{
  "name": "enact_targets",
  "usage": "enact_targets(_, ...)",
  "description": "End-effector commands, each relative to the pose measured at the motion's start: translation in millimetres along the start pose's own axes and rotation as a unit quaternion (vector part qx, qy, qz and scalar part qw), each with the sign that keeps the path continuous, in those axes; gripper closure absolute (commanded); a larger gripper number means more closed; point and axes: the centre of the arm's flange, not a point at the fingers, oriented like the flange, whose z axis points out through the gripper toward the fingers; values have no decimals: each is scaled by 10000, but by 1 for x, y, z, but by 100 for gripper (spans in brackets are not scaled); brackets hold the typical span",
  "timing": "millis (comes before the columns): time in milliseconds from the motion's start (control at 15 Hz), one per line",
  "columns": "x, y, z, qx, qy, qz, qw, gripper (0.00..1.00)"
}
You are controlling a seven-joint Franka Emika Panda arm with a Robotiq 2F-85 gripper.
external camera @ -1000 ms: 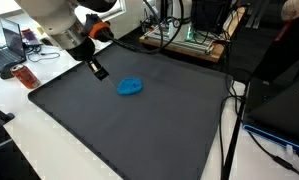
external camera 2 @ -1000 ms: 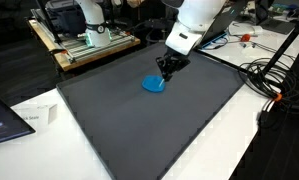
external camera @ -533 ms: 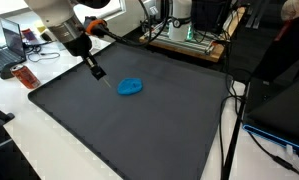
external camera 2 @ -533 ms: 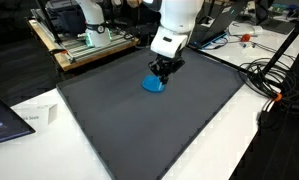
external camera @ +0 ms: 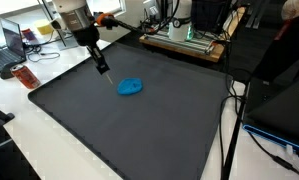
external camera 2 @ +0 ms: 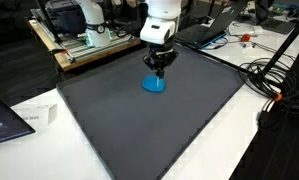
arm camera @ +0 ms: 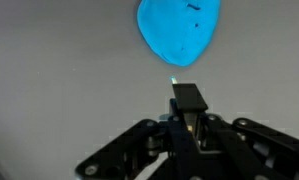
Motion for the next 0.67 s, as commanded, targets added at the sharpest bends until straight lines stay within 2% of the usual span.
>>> enact_targets(0,-44,18,-10,294,196,-93,9993,97)
enact_targets(600,-76,44,-6,712,373,-151,9966,97)
